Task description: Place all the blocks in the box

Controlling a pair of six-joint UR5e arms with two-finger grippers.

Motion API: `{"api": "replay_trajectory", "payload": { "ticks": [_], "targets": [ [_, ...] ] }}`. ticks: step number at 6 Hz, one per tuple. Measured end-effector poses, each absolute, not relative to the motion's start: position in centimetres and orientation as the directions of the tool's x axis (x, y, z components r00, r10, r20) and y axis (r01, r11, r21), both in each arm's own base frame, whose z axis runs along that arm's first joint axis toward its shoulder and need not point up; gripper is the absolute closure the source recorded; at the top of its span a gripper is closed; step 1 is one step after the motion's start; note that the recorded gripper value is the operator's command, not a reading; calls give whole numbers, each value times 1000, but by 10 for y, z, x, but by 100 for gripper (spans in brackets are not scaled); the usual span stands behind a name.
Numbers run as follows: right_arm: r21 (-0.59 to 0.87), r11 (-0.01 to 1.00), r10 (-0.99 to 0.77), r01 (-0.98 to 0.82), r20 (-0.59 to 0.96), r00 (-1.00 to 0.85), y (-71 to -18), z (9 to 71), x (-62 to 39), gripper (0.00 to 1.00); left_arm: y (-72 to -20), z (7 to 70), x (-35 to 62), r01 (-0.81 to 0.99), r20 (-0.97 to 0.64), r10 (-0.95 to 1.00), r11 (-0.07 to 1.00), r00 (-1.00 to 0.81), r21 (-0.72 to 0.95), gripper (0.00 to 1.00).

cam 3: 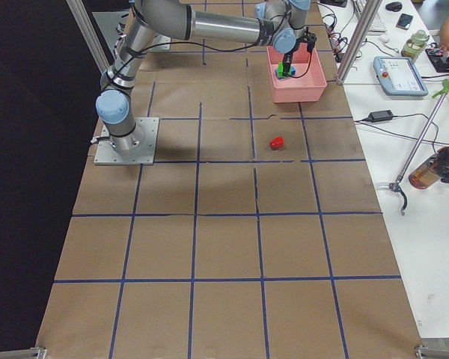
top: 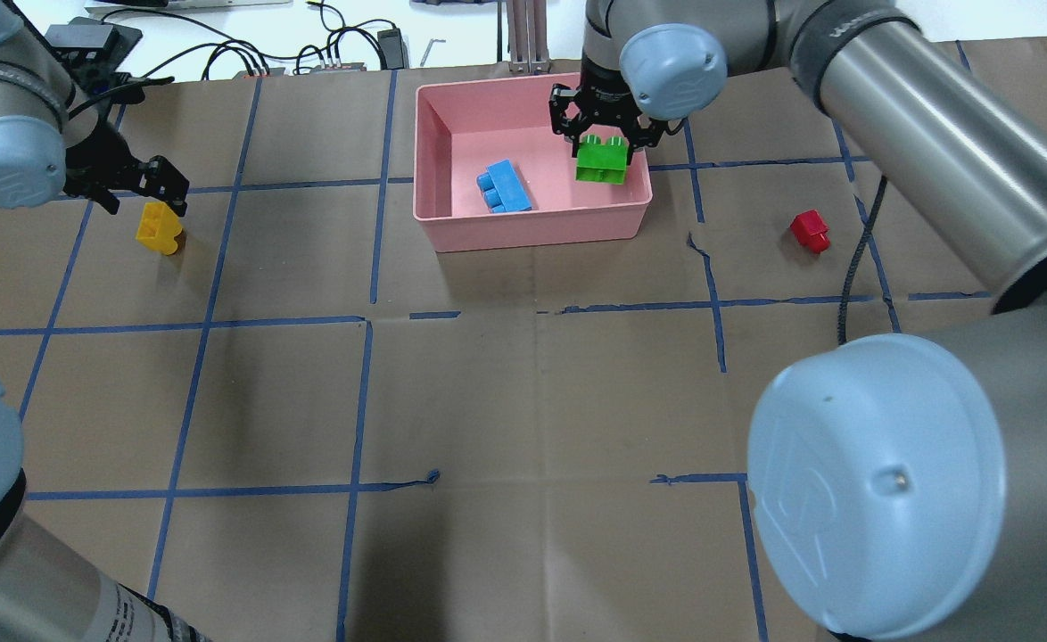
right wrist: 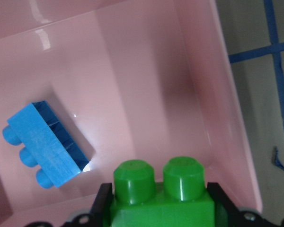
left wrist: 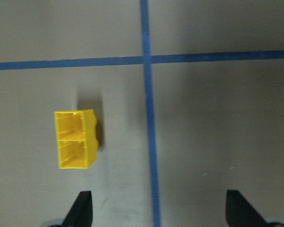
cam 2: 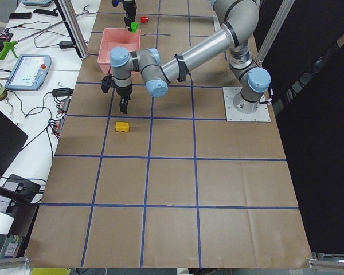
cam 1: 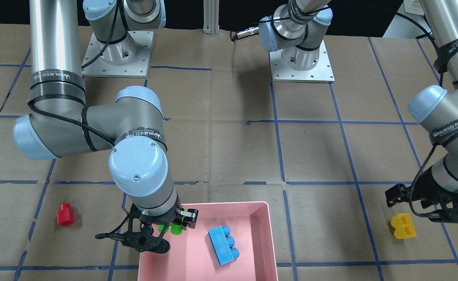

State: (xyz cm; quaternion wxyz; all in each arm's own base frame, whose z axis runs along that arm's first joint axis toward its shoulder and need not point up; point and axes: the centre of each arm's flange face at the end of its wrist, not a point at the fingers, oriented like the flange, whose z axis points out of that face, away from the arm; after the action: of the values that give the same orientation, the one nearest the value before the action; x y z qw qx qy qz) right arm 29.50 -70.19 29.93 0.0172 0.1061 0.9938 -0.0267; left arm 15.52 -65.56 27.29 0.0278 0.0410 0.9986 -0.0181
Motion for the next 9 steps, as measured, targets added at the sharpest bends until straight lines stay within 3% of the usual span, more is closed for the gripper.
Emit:
{"api": "replay_trajectory", "payload": {
  "ticks": [2, 3, 5, 7, 9],
  "targets": [
    [-77, 976, 200, 204, -53, -978, -708, 287, 307, 1, -668, 223, 179, 100, -41, 99, 994, -994, -45, 2],
    [-86, 977, 192, 197, -55, -980, -708, 297, 303, 0, -676, 210, 181, 102, -28, 100, 992, -995, -70, 7],
    [-85, 980, 178, 181, -42, -983, -709, 330, 269, 1, -685, 195, 184, 104, -14, 103, 990, -995, -92, 75],
    [-17, 990, 138, 138, -7, -990, -702, 362, 182, 1, -686, 197, 185, 110, -19, 109, 990, -994, -93, 100],
    [39, 997, 64, 63, -4, -998, -670, 372, 100, 1, -685, 224, 182, 143, -44, 138, 983, -989, -119, 100]
  ]
}}
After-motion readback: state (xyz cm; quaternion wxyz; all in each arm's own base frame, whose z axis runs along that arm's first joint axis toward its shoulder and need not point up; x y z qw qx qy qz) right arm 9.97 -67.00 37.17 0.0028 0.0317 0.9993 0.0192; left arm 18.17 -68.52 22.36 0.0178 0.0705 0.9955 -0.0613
